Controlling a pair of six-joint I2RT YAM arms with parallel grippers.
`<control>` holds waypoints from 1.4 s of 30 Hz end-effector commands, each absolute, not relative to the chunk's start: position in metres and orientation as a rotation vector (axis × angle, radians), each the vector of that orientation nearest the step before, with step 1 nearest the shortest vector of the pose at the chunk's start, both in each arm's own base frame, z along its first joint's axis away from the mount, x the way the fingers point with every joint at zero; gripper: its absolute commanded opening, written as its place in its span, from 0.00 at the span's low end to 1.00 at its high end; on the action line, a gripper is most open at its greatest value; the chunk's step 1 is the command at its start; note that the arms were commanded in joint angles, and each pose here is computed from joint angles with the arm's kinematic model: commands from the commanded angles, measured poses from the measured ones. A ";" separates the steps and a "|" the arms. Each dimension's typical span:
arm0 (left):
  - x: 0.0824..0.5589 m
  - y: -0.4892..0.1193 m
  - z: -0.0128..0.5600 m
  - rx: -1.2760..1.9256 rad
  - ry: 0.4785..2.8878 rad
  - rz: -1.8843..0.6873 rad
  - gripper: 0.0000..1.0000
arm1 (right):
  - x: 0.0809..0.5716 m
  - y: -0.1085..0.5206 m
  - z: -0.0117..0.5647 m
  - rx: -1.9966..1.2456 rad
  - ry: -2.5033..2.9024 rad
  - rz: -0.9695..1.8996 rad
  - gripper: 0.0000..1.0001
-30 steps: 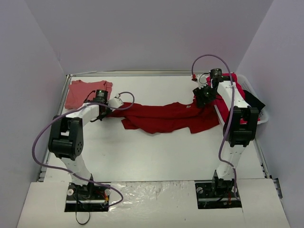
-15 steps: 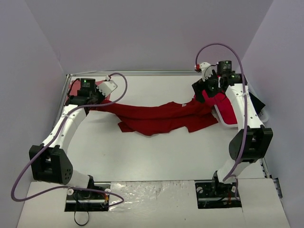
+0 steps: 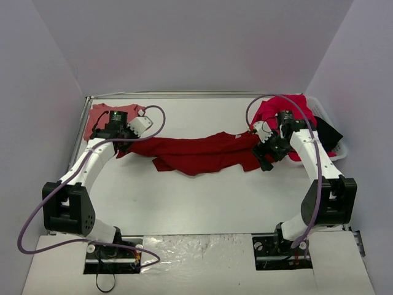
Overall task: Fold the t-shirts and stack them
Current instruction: Flatten out the tshirt
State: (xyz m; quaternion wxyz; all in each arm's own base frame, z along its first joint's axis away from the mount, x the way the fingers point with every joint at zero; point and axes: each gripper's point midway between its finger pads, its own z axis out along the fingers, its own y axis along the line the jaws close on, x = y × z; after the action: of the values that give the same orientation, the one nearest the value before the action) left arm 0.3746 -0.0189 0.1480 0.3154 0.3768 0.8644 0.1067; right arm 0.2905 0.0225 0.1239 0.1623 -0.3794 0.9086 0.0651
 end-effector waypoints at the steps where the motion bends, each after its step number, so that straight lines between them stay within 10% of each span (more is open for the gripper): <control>1: 0.386 -0.020 0.172 0.915 2.228 0.282 0.02 | 0.276 0.010 0.110 -1.119 2.662 0.146 0.86; 23: 0.401 -0.015 0.141 0.926 2.252 0.325 0.02 | 0.338 0.010 0.018 -1.060 2.801 0.232 0.78; 32: 0.427 -0.017 0.153 0.861 2.184 0.347 0.02 | 0.328 0.009 0.002 -1.072 2.850 0.252 0.01; 40: 0.494 0.000 0.214 0.643 1.999 0.549 0.02 | 0.325 0.011 0.005 -1.046 2.849 0.272 0.00; 42: 0.507 0.008 0.227 0.577 1.966 0.624 0.18 | 0.324 0.012 0.007 -1.040 2.843 0.275 0.00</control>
State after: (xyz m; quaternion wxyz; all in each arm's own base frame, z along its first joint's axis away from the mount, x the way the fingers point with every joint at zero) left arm 0.4737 -0.0058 0.1575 0.3917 0.3084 0.8446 0.1952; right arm 0.3399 0.0089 0.0082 0.0701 -0.3520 0.9308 0.0696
